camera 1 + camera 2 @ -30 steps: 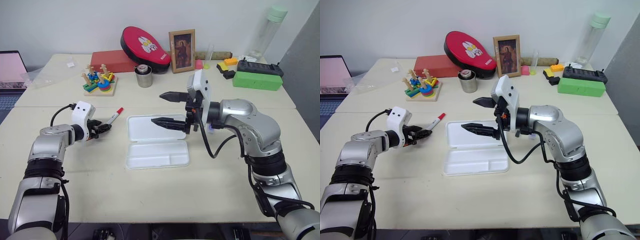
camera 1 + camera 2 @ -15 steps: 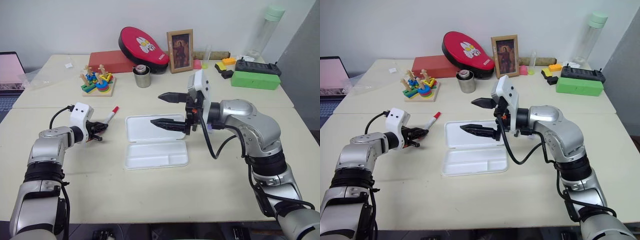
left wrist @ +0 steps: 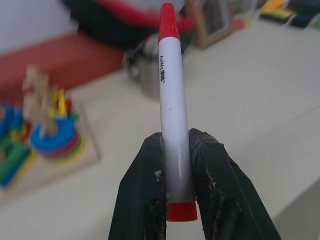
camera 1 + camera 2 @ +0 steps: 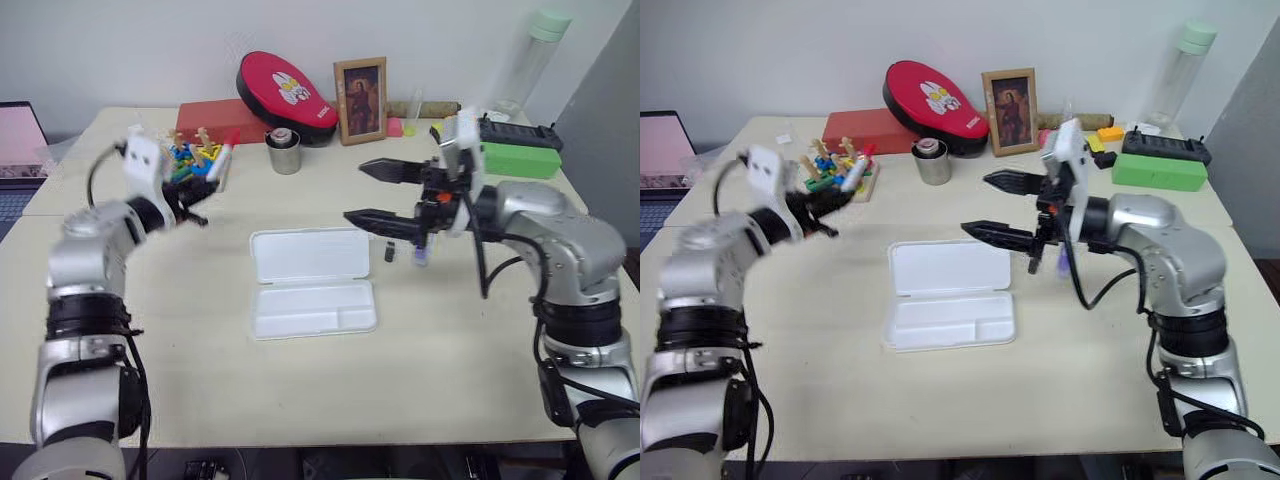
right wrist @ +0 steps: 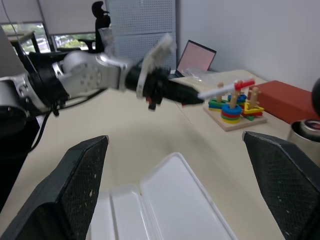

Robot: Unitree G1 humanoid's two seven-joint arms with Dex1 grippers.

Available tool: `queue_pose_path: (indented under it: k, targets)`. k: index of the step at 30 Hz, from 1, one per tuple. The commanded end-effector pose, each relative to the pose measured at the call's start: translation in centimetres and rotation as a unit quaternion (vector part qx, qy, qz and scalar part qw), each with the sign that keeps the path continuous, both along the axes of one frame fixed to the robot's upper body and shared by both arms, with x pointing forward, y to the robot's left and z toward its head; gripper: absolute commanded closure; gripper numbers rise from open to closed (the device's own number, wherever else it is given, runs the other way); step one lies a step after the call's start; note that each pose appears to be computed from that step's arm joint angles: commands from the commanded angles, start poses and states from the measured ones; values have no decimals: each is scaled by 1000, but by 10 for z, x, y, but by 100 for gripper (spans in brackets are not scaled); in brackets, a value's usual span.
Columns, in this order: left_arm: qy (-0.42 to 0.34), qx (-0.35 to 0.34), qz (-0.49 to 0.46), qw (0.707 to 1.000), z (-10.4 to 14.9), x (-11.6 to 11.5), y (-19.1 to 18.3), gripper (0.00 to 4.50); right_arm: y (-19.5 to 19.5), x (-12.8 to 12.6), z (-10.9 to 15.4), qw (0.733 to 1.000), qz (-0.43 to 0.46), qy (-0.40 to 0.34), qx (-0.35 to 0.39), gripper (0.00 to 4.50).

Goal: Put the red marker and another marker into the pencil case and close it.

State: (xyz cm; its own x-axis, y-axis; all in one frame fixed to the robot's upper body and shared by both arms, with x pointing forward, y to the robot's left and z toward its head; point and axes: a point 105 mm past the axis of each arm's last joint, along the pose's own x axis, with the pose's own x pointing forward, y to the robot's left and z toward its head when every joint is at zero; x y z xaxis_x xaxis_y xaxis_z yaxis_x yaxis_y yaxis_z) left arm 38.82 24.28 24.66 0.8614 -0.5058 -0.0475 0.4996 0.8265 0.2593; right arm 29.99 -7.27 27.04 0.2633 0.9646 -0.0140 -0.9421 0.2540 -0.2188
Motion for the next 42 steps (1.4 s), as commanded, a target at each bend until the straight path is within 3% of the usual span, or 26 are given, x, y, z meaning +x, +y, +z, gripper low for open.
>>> queue_pose_path:
  k: [1,4,7,14,22,33,34,42]
  targets:
    - [7,77,-143,987,4,-22,-52,407,-19,-13,2,1000,7,-16,-22,0]
    - [44,124,-254,958,-7,-46,-86,407,-29,-18,-14,998,4,-3,-59,0]
    - [100,183,-336,918,-35,-71,-103,407,-32,-14,-20,997,-20,-9,-72,0]
    - [181,264,-377,869,-97,-77,-105,407,-31,-19,-21,997,-30,-12,-70,0]
    - [219,260,-360,869,-117,-72,-110,407,-31,-22,-27,996,-41,-8,-77,0]
    - [221,259,-350,873,-118,-71,-111,407,-33,-14,-39,994,-60,11,-94,0]
    - [220,256,-349,874,-117,-71,-111,336,-33,-12,-41,993,-65,14,-96,0]
    - [210,244,-344,882,-114,-70,-116,197,-53,22,-58,976,-175,39,-125,0]
